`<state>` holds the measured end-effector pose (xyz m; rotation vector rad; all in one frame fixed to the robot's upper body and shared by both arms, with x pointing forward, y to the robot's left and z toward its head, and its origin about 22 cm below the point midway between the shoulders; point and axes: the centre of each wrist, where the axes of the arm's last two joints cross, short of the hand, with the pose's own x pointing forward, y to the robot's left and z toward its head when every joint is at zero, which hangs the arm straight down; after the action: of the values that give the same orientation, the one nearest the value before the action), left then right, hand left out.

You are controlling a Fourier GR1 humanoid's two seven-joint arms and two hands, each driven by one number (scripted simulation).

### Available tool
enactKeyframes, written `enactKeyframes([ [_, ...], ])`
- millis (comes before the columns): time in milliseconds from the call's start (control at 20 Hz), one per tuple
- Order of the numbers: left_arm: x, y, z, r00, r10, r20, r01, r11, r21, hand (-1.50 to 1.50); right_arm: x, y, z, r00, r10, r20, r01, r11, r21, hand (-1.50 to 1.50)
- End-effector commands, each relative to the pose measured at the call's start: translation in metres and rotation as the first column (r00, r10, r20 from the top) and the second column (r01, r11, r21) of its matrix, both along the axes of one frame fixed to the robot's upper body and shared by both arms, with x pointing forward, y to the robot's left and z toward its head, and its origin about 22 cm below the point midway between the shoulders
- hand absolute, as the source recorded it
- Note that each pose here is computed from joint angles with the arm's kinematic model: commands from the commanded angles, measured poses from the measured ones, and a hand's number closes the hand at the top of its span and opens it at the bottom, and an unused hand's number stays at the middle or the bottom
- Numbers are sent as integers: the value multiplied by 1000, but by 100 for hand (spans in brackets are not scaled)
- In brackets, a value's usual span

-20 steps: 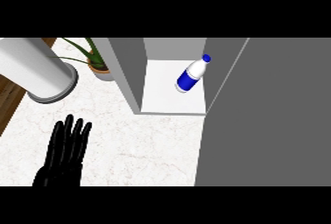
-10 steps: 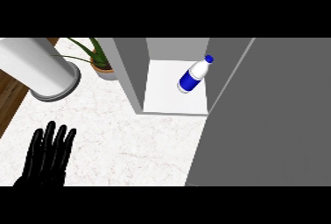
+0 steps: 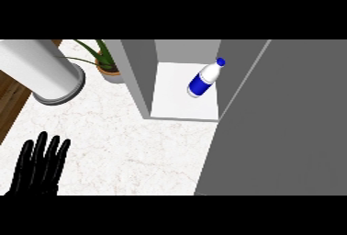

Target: Pick up the bottled water, place it into the cabinet and close the cabinet

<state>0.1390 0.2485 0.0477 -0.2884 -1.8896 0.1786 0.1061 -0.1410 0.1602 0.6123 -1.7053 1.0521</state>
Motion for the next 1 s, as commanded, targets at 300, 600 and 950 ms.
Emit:
enactKeyframes([
  [300,-7,8,-3,1000,-23,6,23,1000,-5,-150,13,37,6,999,-43,7,42,996,82,150],
  [600,-1,11,2,999,-31,30,32,999,-20,-150,17,37,4,1000,-24,-2,24,996,83,150],
  [950,-7,21,3,999,-45,21,45,999,-6,-150,20,35,-2,996,2,-84,9,991,135,150],
])
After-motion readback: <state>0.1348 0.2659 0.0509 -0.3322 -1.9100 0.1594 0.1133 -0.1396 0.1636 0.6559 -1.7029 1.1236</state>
